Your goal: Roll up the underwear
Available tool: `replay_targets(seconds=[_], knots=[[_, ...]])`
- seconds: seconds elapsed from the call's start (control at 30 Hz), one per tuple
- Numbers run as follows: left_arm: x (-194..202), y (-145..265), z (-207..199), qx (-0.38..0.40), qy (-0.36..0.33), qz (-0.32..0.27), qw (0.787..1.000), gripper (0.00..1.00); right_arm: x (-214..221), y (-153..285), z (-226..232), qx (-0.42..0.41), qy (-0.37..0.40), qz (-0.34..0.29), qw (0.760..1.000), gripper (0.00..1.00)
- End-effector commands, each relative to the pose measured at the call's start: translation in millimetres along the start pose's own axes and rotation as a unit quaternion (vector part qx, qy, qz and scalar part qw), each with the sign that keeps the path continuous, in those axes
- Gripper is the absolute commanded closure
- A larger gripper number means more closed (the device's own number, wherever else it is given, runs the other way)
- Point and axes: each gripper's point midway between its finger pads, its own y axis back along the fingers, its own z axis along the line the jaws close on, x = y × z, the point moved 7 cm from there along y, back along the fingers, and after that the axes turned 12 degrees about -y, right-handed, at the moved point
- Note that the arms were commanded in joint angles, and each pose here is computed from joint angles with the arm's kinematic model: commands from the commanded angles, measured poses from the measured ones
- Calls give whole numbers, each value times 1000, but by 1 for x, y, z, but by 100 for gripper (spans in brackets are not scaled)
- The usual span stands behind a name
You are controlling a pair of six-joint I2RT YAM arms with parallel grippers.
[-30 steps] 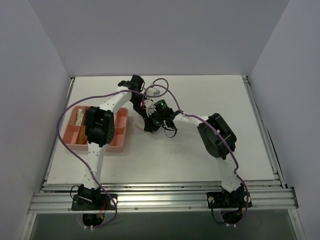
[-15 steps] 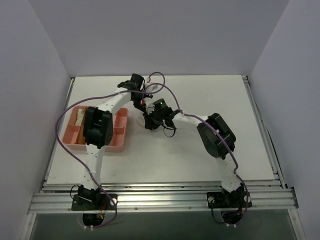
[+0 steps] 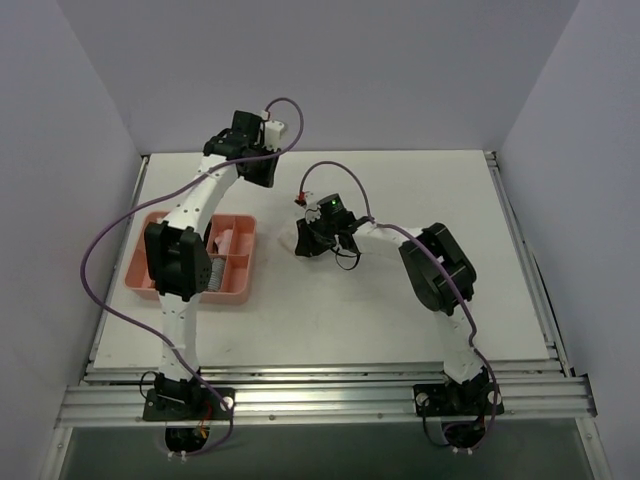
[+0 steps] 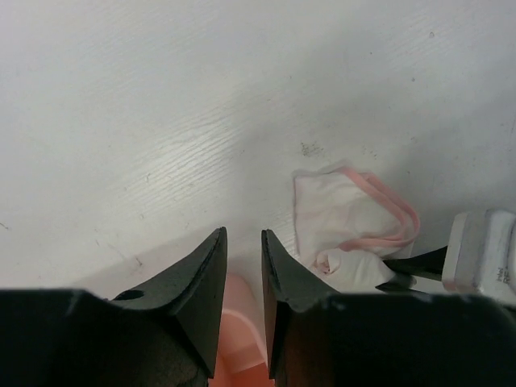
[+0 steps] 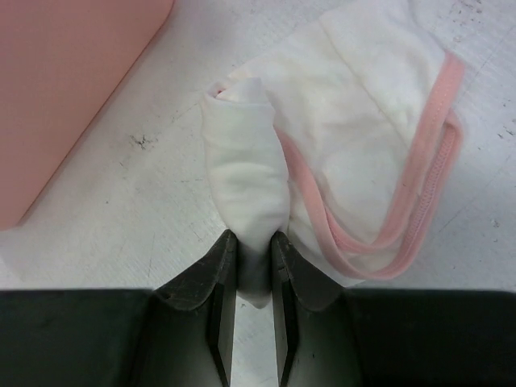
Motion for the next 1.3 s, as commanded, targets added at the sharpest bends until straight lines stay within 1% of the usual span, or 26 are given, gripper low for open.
replay_targets(seconds=[0.0, 0.1, 0.17, 0.2, 0.23, 0.3, 0.33, 0.37, 0.4, 0.43, 0.47, 0.5, 0.53, 0.57, 0.6, 0.63, 0.67, 0.7, 0.77, 0.8, 0.87, 0.9, 0.97, 1.0, 1.03, 1.27], knots=[[0, 6, -1, 8, 10, -13, 1000, 68, 117, 17, -67, 145, -90, 217, 961, 100], [-5, 12, 0, 5, 4, -31, 999, 68, 118, 20, -71, 131, -108, 219, 961, 100], [-14, 27, 3, -14, 0, -62, 998, 68, 118, 22, -75, 136, -116, 225, 958, 100], [-17, 31, 5, -22, 1, -74, 997, 68, 123, 24, -77, 141, -123, 239, 953, 100], [-21, 40, 6, -32, 0, -105, 994, 68, 122, 24, -78, 144, -124, 242, 952, 100], [-24, 49, 6, -37, -1, -135, 990, 69, 120, 26, -77, 146, -128, 246, 950, 100], [-27, 59, 5, -30, -8, -165, 986, 69, 118, 27, -75, 141, -130, 246, 950, 100], [-28, 64, 3, -20, -16, -183, 983, 69, 118, 29, -76, 140, -133, 249, 949, 100], [-35, 69, 6, -17, -25, -218, 975, 69, 119, 30, -77, 140, -136, 254, 947, 100], [-40, 85, -2, 16, -43, -253, 966, 69, 120, 31, -80, 143, -139, 258, 945, 100], [-31, 81, -7, 32, -52, -254, 965, 69, 121, 33, -85, 154, -143, 259, 943, 100], [-31, 83, -9, 33, -71, -265, 961, 69, 124, 36, -89, 160, -147, 267, 939, 100], [-36, 92, -13, 38, -91, -288, 952, 70, 127, 37, -90, 162, -147, 272, 937, 100], [-31, 90, -26, 90, -115, -298, 943, 70, 129, 40, -91, 166, -148, 276, 935, 100], [-31, 90, -30, 100, -150, -303, 936, 72, 134, 45, -91, 168, -145, 285, 932, 100], [-27, 89, -36, 113, -165, -294, 935, 74, 136, 48, -92, 171, -147, 289, 931, 100], [-26, 90, -48, 143, -190, -298, 924, 75, 138, 50, -94, 173, -150, 291, 929, 100], [-20, 87, -52, 153, -222, -297, 916, 76, 141, 56, -96, 178, -156, 294, 926, 100], [-12, 90, -60, 177, -252, -306, 901, 76, 145, 63, -96, 181, -161, 296, 924, 100], [-4, 86, -67, 197, -271, -315, 888, 76, 148, 69, -95, 181, -165, 297, 923, 100], [3, 94, -77, 220, -296, -329, 869, 74, 150, 74, -93, 182, -170, 298, 921, 100], [5, 96, -86, 234, -332, -341, 848, 74, 150, 76, -91, 182, -170, 297, 922, 100], [17, 92, -97, 245, -357, -334, 837, 74, 154, 78, -89, 177, -175, 302, 920, 100], [19, 90, -104, 245, -386, -334, 824, 74, 155, 80, -88, 177, -177, 304, 919, 100], [24, 85, -107, 242, -396, -327, 824, 75, 156, 81, -86, 174, -179, 308, 918, 100], [35, 51, -136, 260, -484, -307, 778, 74, 153, 85, -77, 151, -178, 314, 920, 100]])
